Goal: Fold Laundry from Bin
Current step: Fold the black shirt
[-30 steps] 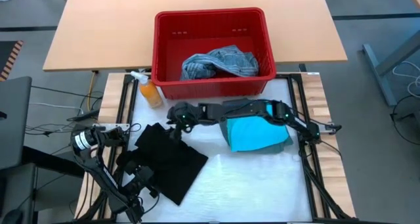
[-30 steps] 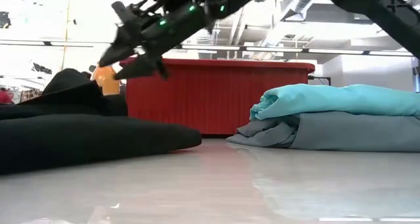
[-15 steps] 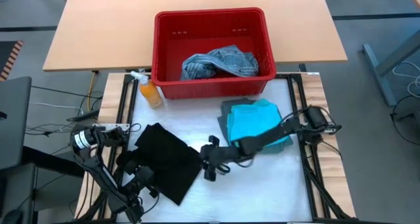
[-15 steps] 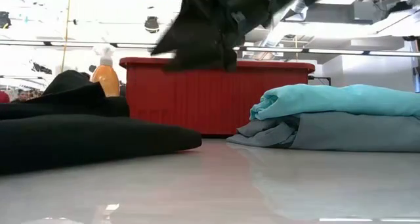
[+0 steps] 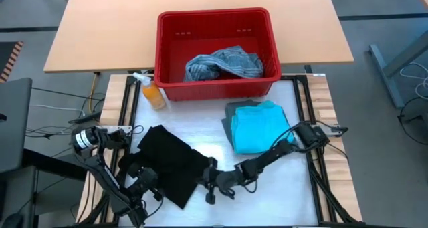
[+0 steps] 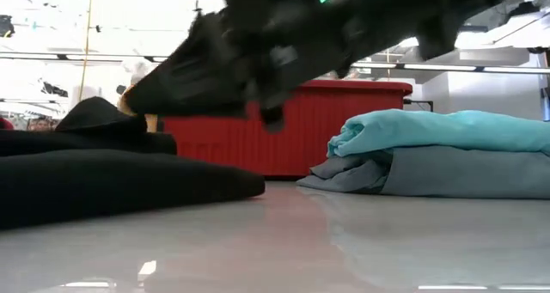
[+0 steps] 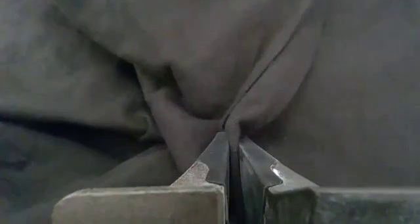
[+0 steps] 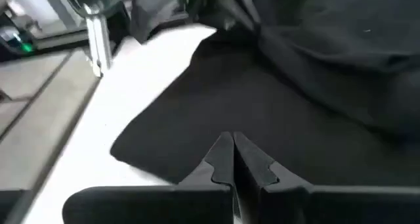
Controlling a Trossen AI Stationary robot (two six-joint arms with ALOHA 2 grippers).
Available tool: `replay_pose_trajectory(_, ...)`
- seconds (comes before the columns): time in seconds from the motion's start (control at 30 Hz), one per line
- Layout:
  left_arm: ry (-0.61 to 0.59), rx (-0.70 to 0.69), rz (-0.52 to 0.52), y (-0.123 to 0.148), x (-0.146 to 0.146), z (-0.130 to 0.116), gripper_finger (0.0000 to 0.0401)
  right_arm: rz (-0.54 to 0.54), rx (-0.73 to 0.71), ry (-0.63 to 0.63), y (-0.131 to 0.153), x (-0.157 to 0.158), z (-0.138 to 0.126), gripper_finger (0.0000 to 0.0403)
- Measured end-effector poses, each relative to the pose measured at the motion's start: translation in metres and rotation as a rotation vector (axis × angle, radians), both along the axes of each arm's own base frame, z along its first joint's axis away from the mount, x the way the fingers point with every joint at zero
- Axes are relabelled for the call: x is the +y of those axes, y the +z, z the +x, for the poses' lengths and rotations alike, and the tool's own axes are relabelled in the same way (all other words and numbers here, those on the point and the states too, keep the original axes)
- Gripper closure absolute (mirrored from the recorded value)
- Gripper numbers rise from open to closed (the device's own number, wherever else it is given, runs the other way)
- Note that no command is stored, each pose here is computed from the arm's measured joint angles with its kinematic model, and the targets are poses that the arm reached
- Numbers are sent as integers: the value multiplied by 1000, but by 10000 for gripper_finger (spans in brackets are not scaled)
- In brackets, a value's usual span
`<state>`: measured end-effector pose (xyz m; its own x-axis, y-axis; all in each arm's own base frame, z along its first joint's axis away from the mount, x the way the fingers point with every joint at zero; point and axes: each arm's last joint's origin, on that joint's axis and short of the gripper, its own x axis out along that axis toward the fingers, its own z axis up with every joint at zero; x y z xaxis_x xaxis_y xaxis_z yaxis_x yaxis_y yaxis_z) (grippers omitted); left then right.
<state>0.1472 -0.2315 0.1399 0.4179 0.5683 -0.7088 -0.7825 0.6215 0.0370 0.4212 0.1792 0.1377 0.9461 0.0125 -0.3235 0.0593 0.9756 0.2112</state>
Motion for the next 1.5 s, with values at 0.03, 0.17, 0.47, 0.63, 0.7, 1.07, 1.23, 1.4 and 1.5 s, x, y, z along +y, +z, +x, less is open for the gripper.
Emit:
replay_pose_trajectory(0.03, 3, 0, 0, 0, 1, 1, 401, -7, 7, 19, -3, 1, 5, 377)
replay_pose_trajectory(0.17, 12, -1, -3, 0, 2, 3, 401, -67, 46, 38, -15, 10, 25, 392)
replay_pose_trajectory(0.47, -18, -91, -5, 0, 0, 9, 400, -141, 363, 90, -24, 20, 20, 385)
replay_pose_trajectory(0.63, -146, -110, 12, 0, -8, 15, 366, -161, 508, 176, -11, 28, 1, 388)
replay_pose_trajectory(0.7, -170, -105, 10, 5, -11, 17, 339, -159, 555, 214, -6, 31, -7, 387)
replay_pose_trajectory(1.07, -421, -259, 119, 74, -30, 22, 258, -75, 789, 438, 17, 46, -57, 386)
replay_pose_trajectory(1.23, -426, -378, 186, 81, -31, 24, 257, 5, 732, 411, 11, 50, -74, 386)
replay_pose_trajectory(1.4, -462, -298, 127, 84, -20, 81, 258, -19, 669, 316, 24, 44, -83, 386)
replay_pose_trajectory(1.5, -567, -327, 125, 96, -13, 117, 258, -23, 615, 270, 39, 40, -87, 386)
